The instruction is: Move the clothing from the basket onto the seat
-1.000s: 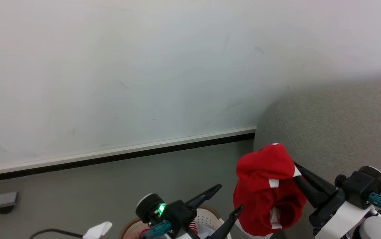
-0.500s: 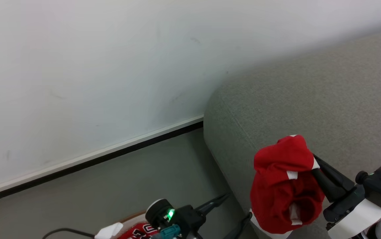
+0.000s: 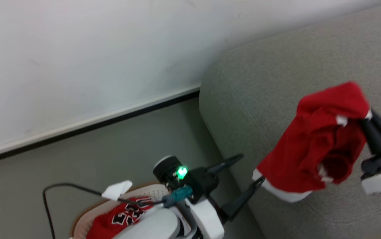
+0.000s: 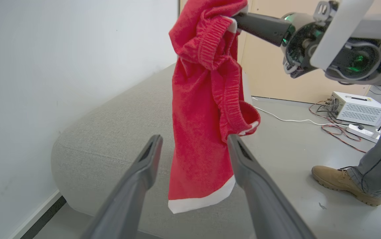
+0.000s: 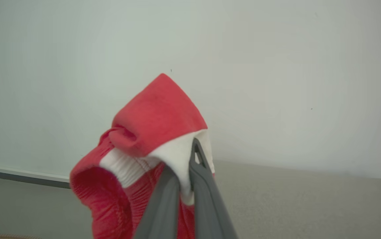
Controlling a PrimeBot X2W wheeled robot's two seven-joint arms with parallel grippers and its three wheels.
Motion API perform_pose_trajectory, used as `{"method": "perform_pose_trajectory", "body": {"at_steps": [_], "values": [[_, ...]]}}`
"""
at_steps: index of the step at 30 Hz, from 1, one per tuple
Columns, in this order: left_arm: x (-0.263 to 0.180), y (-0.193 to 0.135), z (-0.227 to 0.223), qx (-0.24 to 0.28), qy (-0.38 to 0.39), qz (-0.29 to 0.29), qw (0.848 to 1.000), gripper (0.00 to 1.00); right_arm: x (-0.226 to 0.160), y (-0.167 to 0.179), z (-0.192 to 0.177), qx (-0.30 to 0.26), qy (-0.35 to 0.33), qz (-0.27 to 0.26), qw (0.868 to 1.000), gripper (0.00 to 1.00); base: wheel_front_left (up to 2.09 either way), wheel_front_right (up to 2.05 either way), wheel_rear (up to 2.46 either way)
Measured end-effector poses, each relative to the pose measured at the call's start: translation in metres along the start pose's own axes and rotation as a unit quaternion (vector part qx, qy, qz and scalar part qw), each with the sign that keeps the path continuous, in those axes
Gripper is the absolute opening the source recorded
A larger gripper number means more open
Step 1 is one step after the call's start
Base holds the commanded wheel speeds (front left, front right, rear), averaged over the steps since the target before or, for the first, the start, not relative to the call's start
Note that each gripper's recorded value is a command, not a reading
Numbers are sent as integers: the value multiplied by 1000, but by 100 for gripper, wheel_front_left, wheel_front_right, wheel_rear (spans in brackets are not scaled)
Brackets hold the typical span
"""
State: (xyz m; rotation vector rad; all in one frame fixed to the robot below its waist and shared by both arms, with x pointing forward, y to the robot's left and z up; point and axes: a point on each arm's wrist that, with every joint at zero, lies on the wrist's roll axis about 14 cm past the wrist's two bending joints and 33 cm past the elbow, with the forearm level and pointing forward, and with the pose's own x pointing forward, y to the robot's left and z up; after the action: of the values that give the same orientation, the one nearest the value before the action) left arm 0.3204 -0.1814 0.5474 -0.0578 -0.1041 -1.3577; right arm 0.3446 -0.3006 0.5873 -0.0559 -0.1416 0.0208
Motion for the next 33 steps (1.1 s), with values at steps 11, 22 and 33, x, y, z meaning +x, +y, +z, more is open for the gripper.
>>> {"method": "perform_pose_trajectory", "body": {"at_steps": [11,22,33], "values": [[21,101,-13,26,-23,24,999,100,142,-89,22,-91,-26,-97,991,0,0,0,0],[-5,156,-76,-10,-3,72,997,100,239,-128,-70,-157,82,-138,974,0,0,0,0],[-34,174,-115,-19,31,111,993,100,192,-116,-228,-129,251,-148,948,100,0,0,0]]}}
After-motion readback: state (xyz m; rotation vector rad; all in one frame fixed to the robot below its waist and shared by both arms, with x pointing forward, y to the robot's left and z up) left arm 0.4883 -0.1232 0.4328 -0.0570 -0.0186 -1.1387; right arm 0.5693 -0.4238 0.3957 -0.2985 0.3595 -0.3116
